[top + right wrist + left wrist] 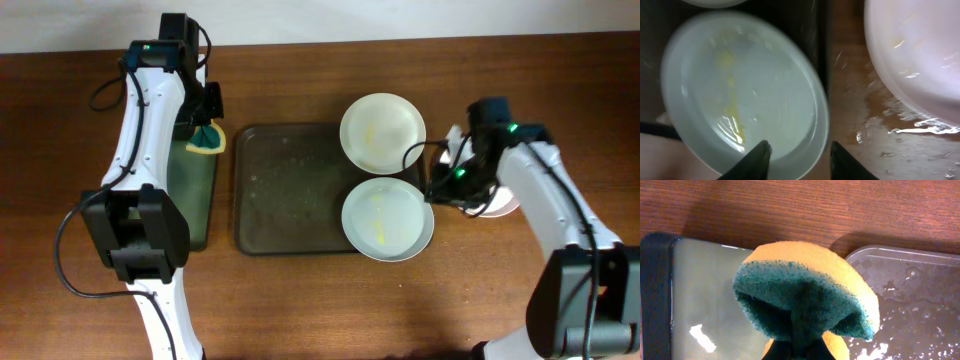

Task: Clean dirty plates on tray and stack at the side
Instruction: 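Grip the pale green plate rim with the right gripper, tilt it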

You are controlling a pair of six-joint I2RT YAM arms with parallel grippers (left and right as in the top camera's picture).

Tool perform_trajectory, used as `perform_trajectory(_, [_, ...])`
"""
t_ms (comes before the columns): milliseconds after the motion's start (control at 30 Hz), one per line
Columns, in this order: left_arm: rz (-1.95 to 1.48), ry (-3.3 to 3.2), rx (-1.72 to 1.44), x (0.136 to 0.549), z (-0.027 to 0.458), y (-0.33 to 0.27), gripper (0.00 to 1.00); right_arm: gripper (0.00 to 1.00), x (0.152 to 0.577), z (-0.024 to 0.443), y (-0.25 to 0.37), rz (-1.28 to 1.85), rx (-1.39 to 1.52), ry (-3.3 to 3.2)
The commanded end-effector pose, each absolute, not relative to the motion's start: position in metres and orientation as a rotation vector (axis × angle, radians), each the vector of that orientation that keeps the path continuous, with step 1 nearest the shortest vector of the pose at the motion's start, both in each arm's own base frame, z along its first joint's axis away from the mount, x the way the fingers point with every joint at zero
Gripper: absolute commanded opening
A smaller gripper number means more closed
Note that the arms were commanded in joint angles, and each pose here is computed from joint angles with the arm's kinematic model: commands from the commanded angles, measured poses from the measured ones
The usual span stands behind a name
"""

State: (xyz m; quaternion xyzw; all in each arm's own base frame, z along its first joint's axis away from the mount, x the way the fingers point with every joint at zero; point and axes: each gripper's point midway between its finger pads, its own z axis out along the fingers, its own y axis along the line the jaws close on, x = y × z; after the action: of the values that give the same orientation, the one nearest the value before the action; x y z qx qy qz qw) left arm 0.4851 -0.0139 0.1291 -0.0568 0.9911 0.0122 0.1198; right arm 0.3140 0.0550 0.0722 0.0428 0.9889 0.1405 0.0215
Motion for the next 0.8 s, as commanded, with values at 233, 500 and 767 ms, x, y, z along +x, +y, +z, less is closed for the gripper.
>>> perform_trajectory(233, [0.018,2.884,-0.171,0.487,0.133,-0.019,0.0,0.36,0.299,0.026,0.057,0.348,0.198,3.072])
perform_trajectory(500, [0.019,2.884,-0.167,0.487,0.133,-0.02,0.0,0.36,0.319,0.076,0.047,0.254,0.256,3.057])
perform_trajectory(767, [0.019,2.884,-0.167,0.487,0.133,-0.02,0.0,0.3,0.288,0.031,0.038,0.17,0.352,3.13])
